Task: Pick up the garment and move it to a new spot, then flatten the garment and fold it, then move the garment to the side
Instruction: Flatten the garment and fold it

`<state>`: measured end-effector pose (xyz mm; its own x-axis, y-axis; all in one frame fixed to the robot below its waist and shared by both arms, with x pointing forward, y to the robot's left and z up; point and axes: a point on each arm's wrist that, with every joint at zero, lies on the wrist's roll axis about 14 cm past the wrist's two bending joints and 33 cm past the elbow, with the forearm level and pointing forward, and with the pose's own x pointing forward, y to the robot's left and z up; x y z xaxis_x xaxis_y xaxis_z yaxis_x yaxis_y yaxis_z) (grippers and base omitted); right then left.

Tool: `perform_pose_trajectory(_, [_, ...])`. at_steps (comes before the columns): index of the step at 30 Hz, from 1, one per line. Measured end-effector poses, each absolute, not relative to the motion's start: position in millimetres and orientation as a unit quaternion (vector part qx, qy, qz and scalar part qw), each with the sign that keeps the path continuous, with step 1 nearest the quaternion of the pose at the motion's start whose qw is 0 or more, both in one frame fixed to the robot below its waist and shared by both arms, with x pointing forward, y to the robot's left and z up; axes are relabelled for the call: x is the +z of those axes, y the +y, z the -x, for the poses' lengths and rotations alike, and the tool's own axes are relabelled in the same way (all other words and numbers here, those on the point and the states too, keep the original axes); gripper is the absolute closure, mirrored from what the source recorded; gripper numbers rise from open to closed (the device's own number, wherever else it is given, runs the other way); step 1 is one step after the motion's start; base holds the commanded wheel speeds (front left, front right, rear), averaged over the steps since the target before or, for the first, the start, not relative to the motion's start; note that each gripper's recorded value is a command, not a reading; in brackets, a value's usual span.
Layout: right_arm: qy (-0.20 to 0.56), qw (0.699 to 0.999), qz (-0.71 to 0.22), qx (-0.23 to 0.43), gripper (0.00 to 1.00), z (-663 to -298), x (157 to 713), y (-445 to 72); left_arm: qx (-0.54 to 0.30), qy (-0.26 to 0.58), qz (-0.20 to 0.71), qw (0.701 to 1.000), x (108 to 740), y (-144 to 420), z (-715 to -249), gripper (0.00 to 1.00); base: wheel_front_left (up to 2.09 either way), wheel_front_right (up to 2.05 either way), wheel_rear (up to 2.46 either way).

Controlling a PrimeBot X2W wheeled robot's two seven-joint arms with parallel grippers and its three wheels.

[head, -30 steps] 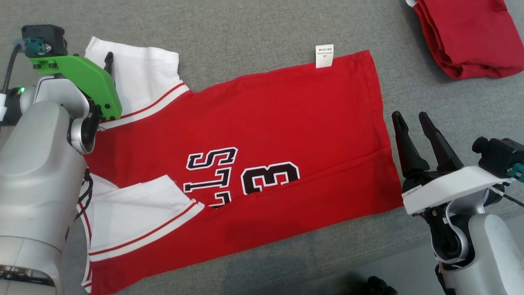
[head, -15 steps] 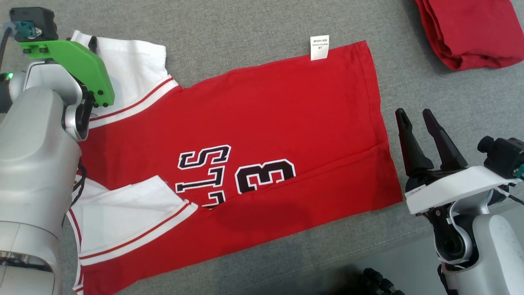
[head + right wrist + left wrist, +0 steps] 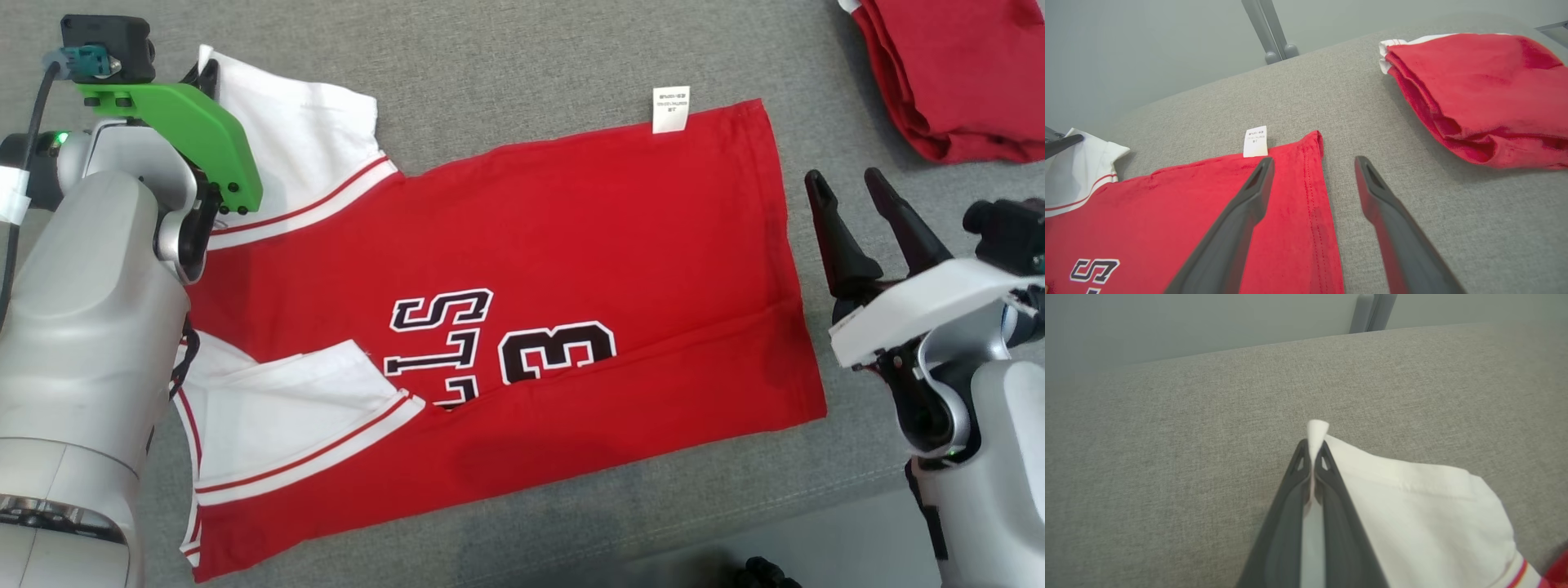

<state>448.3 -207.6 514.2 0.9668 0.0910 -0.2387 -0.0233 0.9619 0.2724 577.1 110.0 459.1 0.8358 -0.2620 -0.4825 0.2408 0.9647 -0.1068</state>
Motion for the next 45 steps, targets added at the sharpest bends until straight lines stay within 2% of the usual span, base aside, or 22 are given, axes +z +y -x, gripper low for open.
perform_pose_trajectory(12, [0.228, 0.968, -0.077, 0.077, 0.0, -501.2, 489.6, -200.0, -0.13, 0.23, 0.03, 0.964, 472.3, 122.1, -572.0, 1.0, 0.0, 0.0, 0.0])
perform_pose_trajectory(16, [0.27, 0.957, -0.059, 0.087, 0.0, -510.8, 471.9, -197.5, -0.128, 0.231, 0.035, 0.964, 468.6, 123.6, -571.7, 1.0, 0.0, 0.0, 0.0])
perform_pose_trajectory(25, [0.314, 0.943, -0.033, 0.103, 0.0, -525.1, 453.3, -192.5, -0.123, 0.234, 0.037, 0.964, 463.4, 128.8, -571.5, 1.0, 0.0, 0.0, 0.0])
perform_pose_trajectory(26, [0.319, 0.941, -0.032, 0.105, 0.15, -525.2, 451.4, -192.0, -0.123, 0.234, 0.037, 0.964, 463.2, 129.2, -571.4, 1.0, 0.0, 0.0, 0.0])
perform_pose_trajectory(27, [0.32, 0.941, -0.032, 0.106, 0.39, -525.9, 450.7, -191.3, -0.122, 0.234, 0.036, 0.964, 463.1, 129.6, -571.3, 1.0, 0.0, 0.0, 0.0])
perform_pose_trajectory(28, [0.322, 0.94, -0.032, 0.108, 0.55, -526.1, 450.0, -190.5, -0.122, 0.235, 0.037, 0.964, 463.1, 130.3, -571.2, 1.0, 0.0, 0.0, 0.0])
perform_pose_trajectory(30, [0.325, 0.938, -0.03, 0.114, 0.69, -526.1, 449.1, -187.4, -0.122, 0.235, 0.038, 0.964, 463.2, 130.8, -571.0, 1.0, 0.0, 0.0, 0.0])
perform_pose_trajectory(33, [0.327, 0.937, -0.03, 0.121, 0.84, -525.7, 448.4, -184.5, -0.122, 0.233, 0.039, 0.964, 465.0, 131.4, -571.1, 1.0, 0.0, 0.0, 0.0])
perform_pose_trajectory(35, [0.328, 0.936, -0.028, 0.121, 1.0, -525.6, 446.8, -185.3, -0.121, 0.232, 0.04, 0.964, 465.4, 132.8, -570.7, 1.0, 0.0, 0.0, 0.0])
perform_pose_trajectory(45, [0.288, 0.95, -0.031, 0.121, 1.0, -532.4, 459.7, -186.2, -0.121, 0.208, 0.065, 0.968, 479.0, 134.6, -564.4, 1.0, 0.0, 0.0, 0.0])
